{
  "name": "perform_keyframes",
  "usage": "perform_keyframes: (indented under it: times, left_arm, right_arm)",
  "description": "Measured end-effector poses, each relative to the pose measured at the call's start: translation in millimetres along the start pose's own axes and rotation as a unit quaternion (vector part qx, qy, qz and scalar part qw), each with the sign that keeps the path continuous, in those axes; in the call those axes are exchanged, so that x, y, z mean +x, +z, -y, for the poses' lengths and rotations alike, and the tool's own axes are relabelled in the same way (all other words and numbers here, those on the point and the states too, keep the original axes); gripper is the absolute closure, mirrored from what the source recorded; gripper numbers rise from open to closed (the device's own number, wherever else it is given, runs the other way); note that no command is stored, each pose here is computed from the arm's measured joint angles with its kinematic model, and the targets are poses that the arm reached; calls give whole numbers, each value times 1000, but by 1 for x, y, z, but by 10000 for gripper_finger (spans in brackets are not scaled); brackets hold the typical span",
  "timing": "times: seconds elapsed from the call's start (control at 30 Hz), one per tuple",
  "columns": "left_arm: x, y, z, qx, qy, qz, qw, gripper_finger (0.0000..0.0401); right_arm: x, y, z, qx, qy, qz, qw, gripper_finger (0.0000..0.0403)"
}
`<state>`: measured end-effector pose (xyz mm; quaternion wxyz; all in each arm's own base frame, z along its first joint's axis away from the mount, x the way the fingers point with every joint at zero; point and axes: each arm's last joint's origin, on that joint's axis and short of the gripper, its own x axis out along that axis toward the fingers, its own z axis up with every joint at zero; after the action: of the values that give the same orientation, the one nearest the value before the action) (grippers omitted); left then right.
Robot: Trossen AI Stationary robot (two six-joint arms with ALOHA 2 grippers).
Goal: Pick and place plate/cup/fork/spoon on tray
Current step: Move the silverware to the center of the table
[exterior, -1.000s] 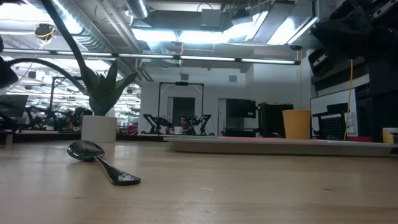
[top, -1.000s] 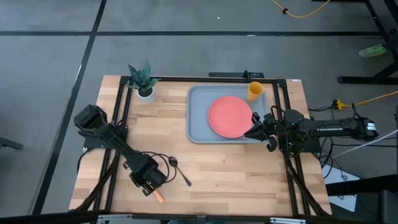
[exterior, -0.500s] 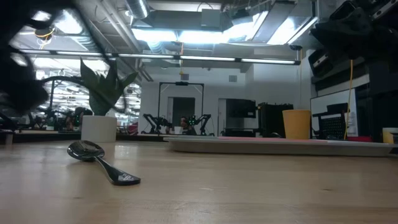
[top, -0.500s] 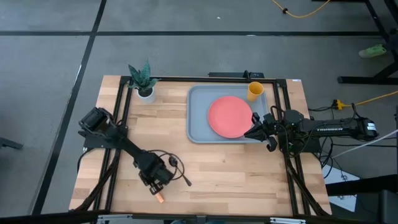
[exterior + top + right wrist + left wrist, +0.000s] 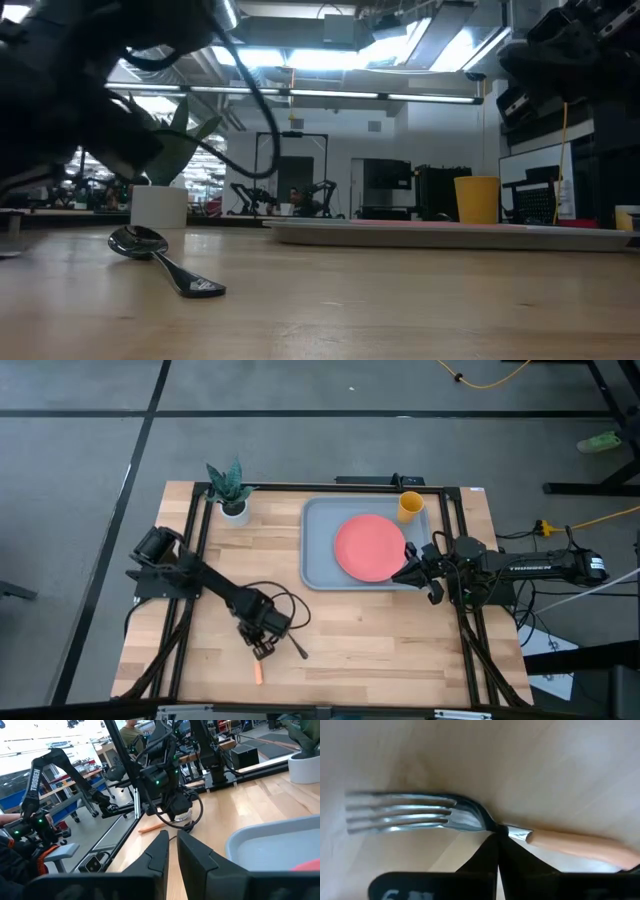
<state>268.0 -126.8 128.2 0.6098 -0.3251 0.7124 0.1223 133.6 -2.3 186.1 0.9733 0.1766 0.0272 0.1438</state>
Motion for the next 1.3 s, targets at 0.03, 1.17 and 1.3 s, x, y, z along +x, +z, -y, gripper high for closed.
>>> perform_keyframes:
  times: [0.03, 1.17, 1.3]
  left_arm:
    - [0, 2, 1, 2, -7, 4, 1000, 401]
    - [5, 5, 37, 17, -151, 55, 987, 401]
    - [-2, 9, 38, 19, -153, 50, 987, 401]
  right_arm:
    - [0, 0, 0, 0, 0, 0, 1000, 360]
    - [0, -1, 0, 4, -2, -6, 1000, 360]
    - [0, -1, 0, 4, -1, -6, 1000, 360]
